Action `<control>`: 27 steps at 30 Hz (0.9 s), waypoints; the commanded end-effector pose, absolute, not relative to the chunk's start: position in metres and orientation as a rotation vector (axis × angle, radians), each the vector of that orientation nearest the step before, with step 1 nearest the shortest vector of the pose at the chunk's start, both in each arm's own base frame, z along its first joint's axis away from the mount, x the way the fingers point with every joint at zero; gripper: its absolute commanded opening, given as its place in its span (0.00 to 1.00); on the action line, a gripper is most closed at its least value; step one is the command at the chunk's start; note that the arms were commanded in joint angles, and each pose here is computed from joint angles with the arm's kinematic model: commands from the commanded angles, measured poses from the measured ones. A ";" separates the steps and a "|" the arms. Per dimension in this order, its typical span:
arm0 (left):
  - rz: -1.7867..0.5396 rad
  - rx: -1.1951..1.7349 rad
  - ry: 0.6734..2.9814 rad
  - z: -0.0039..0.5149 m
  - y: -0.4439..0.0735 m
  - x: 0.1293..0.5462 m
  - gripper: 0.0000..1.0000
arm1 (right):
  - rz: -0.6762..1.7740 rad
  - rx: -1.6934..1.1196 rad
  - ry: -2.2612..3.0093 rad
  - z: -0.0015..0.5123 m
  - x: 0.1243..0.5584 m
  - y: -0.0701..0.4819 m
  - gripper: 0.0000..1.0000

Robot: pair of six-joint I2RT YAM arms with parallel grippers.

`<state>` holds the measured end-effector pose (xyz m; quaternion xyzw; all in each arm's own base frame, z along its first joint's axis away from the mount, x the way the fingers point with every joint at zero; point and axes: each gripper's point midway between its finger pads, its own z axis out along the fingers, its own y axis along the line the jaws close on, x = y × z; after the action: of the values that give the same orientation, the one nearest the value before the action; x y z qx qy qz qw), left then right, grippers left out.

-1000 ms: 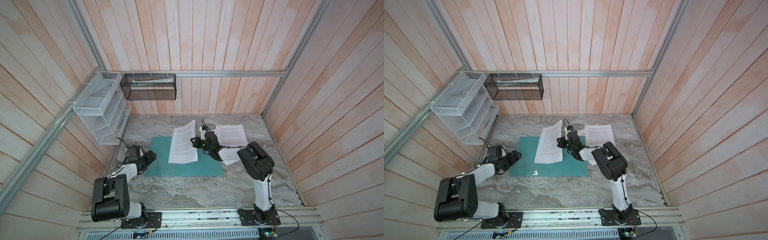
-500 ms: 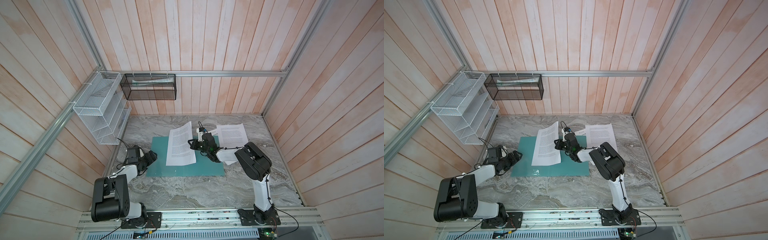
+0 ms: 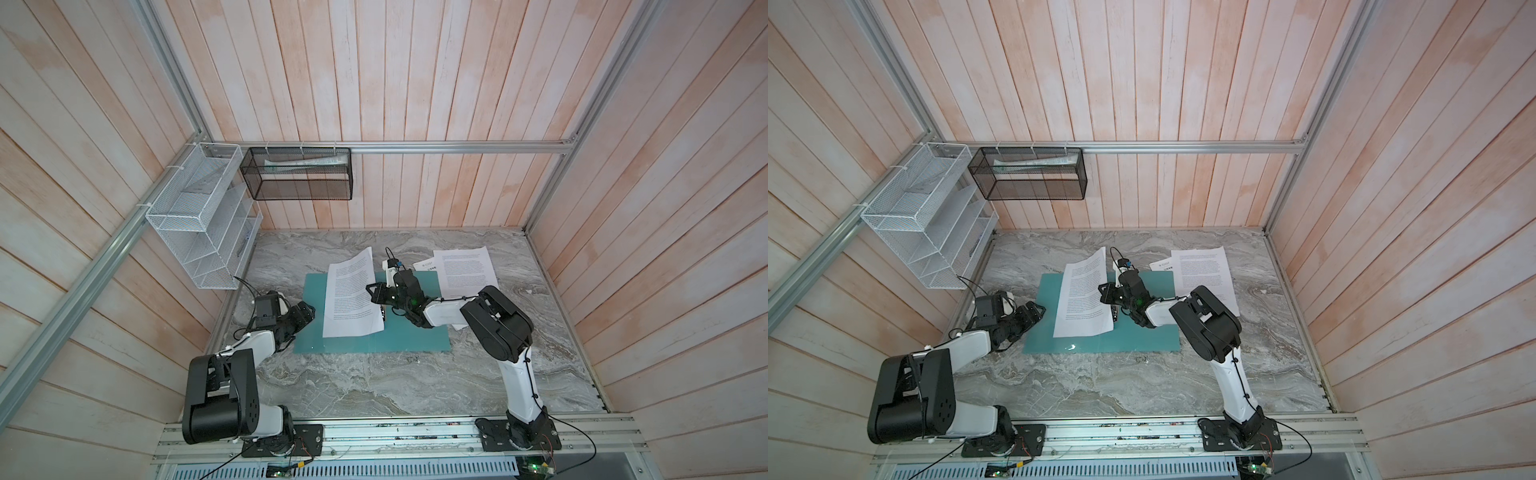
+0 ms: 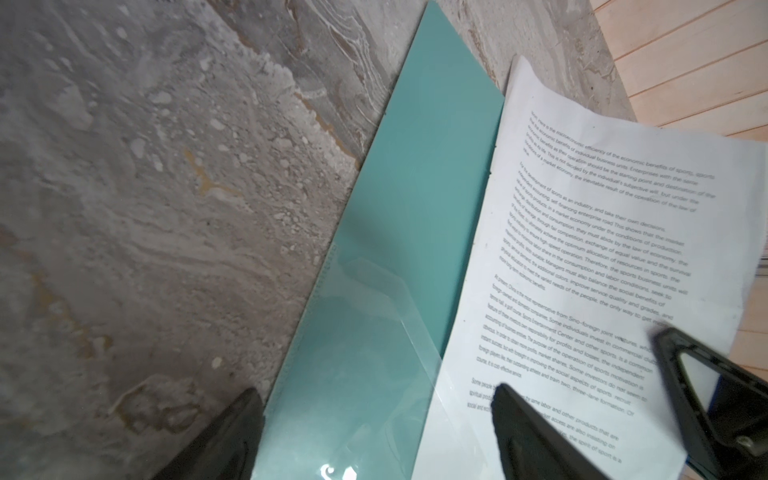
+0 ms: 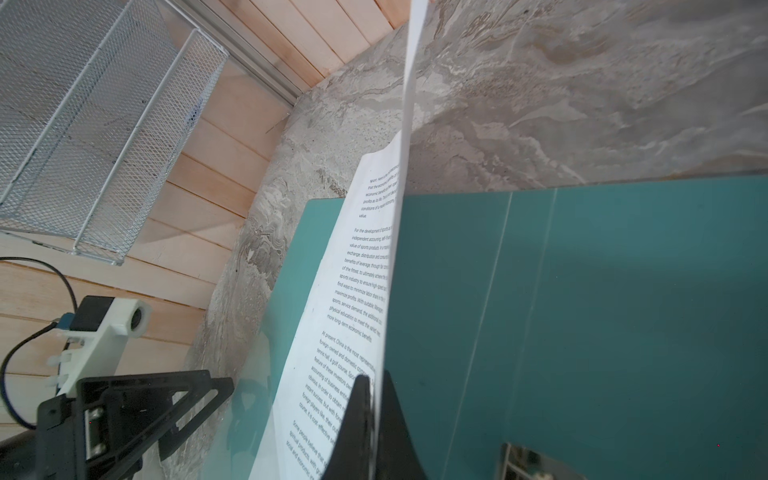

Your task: Put the files into the folder

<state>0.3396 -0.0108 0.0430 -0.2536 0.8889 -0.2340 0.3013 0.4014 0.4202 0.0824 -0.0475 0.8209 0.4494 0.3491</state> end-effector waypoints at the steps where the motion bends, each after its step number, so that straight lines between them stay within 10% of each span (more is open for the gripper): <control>1: -0.650 -0.711 2.444 0.023 -0.018 0.317 0.88 | 1.170 -0.095 2.118 0.081 0.406 0.427 0.00; 27: -0.665 -0.718 2.448 0.019 -0.020 0.317 0.87 | 1.191 0.142 2.169 0.054 0.394 0.438 0.00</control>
<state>0.3387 -0.0141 0.0434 -0.2495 0.8878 -0.2432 0.3008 0.3911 0.4341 0.0540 0.0348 0.8304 0.4551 0.3194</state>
